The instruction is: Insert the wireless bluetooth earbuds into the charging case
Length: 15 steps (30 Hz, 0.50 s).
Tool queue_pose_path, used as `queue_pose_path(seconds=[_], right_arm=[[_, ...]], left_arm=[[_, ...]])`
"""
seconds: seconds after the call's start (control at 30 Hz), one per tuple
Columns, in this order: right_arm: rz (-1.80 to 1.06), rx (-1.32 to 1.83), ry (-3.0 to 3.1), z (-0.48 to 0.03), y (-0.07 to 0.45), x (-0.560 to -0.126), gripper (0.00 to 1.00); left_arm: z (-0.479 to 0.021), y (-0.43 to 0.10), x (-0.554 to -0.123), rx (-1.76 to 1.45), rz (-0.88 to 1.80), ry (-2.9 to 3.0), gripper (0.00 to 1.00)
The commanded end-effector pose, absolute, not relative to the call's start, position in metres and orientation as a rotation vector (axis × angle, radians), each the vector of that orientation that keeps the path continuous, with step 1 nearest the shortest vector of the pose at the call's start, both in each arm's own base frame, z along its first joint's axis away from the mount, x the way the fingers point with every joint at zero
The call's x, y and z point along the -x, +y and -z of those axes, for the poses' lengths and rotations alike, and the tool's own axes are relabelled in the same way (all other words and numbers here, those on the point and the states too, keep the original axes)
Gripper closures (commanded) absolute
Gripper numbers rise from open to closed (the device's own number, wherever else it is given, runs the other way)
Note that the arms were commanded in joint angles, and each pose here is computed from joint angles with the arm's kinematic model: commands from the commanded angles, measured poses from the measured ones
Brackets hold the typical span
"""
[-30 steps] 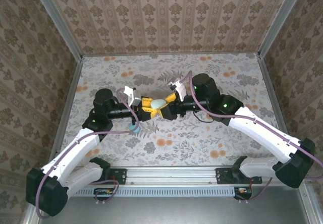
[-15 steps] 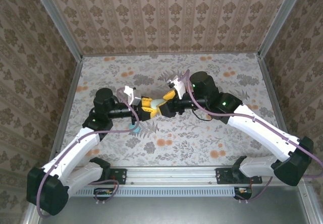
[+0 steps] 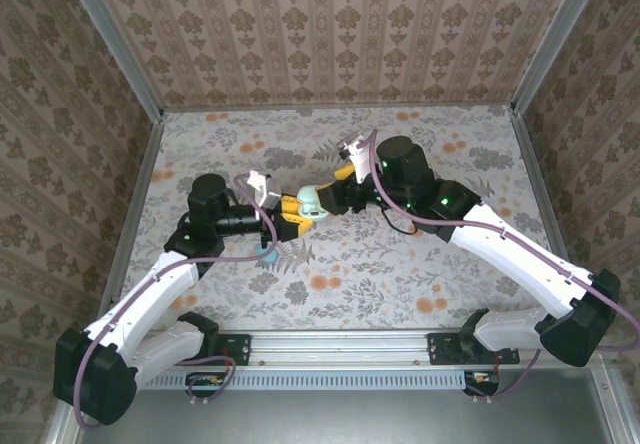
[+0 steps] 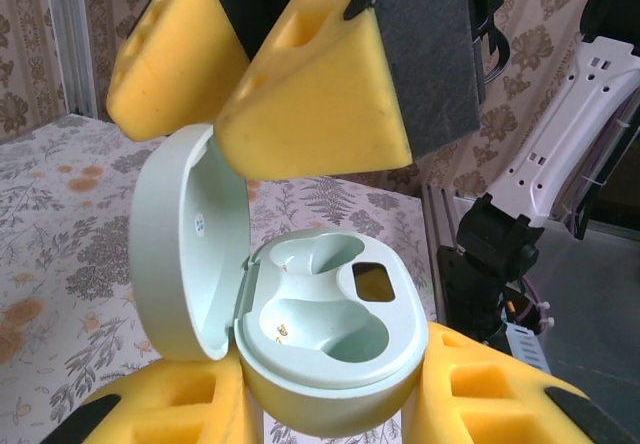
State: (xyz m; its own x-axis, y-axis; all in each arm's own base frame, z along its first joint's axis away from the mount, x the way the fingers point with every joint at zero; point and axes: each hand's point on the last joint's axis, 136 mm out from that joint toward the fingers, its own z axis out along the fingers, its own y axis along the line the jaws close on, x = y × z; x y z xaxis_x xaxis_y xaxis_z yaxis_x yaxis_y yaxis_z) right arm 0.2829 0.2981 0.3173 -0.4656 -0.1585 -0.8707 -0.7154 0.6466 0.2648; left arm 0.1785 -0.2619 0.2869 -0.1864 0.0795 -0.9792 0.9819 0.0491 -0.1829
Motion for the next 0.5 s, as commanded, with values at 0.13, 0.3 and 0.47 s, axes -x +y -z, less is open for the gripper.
queue_pose_path(seconds=[0.13,0.3,0.47], right_arm=[[-0.821,0.530,1.992,-0.340,0.279,-0.287,0.31],[-0.862,0.458,2.011,-0.351,0.271,-0.283,0.31],[-0.860,0.378,2.057,-0.348,0.263,-0.287,0.31]], left_arm=[[-0.298,-0.261,-0.179,-1.153,1.248,1.379,0.87],[-0.291,-0.259,-0.188,-1.125,1.239,1.417,0.87],[-0.286,-0.253,-0.195,-1.090,1.218,1.447,0.87]])
